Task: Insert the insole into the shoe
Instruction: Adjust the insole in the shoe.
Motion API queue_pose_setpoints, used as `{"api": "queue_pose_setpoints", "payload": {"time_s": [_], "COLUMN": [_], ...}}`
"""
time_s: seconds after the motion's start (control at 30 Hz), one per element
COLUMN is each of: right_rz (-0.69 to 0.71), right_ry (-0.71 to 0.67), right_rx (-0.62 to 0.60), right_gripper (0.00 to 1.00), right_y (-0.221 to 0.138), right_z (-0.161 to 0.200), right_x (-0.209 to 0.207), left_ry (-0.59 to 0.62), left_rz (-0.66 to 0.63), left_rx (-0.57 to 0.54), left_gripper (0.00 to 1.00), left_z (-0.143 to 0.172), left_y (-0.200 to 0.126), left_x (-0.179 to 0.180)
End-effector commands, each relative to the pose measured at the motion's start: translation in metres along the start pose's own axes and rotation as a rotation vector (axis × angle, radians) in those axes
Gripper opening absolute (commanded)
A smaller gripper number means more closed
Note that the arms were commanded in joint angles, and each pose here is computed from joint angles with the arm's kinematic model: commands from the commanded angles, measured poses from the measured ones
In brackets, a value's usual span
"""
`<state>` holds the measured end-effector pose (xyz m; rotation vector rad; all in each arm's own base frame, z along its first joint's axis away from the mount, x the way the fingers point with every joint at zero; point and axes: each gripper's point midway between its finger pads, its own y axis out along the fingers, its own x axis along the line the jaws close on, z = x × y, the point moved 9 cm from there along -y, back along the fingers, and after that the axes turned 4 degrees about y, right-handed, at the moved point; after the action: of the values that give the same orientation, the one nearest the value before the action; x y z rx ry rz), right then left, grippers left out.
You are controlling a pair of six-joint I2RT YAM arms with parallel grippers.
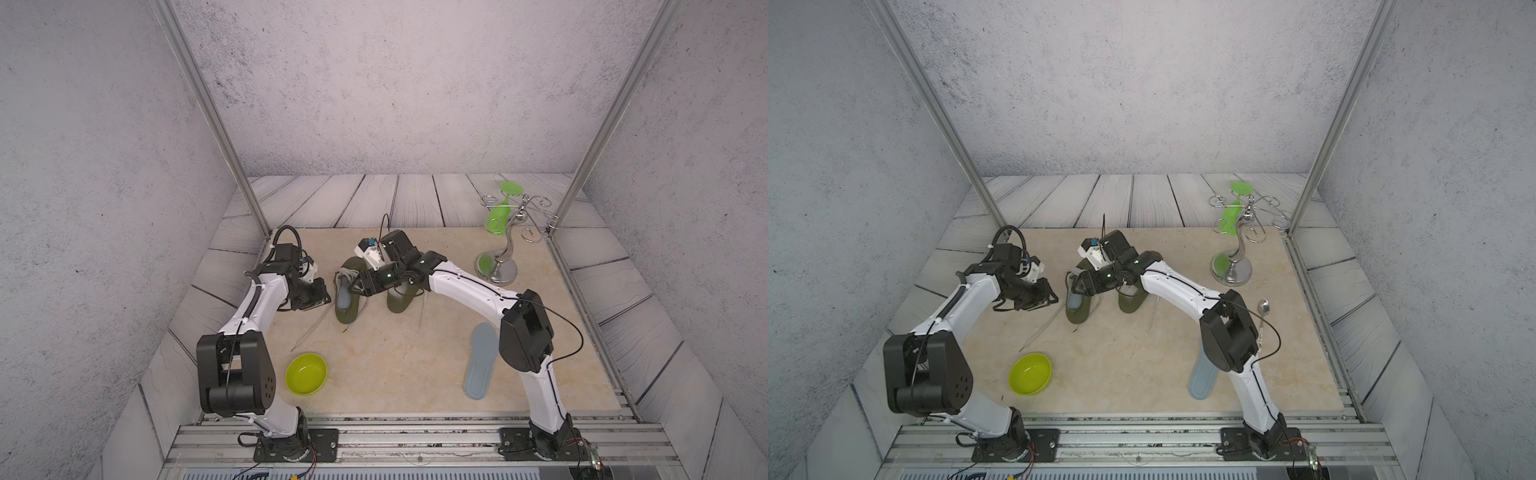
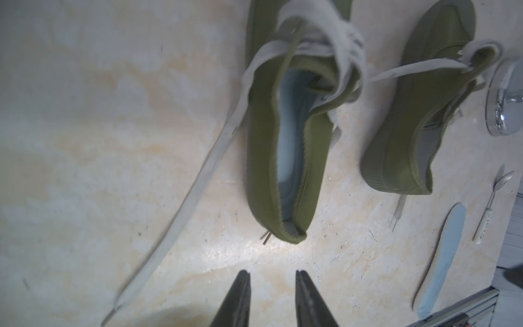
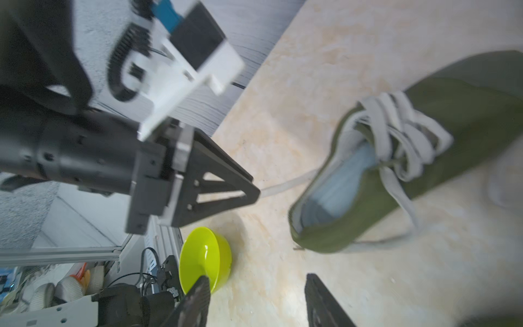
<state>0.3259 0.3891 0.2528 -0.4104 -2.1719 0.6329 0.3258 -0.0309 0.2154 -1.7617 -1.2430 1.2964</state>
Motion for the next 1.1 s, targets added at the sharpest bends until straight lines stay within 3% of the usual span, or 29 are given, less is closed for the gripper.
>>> {"api": "queue_pose_setpoints", "payload": {"time_s": [0.0, 0.23, 0.57, 0.9, 1.07], "right_rz": [0.09, 0.157, 0.183, 0.177, 0.179], "right_ry": [-0.017, 0.025, 0.061, 0.062, 0.065], "right_rx": [-0.065, -0.075, -0.088, -0.088, -0.091], "right_gripper": [0.56, 0.56, 0.56, 0.56, 0.56], "right_y": [-0.045, -0.083, -0.106, -0.109, -0.111], "right_z": [0.002, 0.033, 0.049, 0.048, 0.049], "right_x": [-0.001, -0.018, -0.03, -0.03, -0.031], "left_ry": [0.118, 0.241, 0.277, 0.292, 0.271], "left_rz": [-0.002, -0.035, -0.035, -0.031, 0.038], "left_rx": [0.032, 0.135, 0.228, 0.294, 0.312], "left_gripper": [0.41, 0.57, 0.69, 0.76, 0.76], "left_z": [-0.012, -0.026, -0.017, -0.011, -0.009], "left_y": [0.008, 0.05, 0.084, 0.107, 0.112], "left_x": [-0.019, -0.05, -0.048, -0.048, -0.054]}}
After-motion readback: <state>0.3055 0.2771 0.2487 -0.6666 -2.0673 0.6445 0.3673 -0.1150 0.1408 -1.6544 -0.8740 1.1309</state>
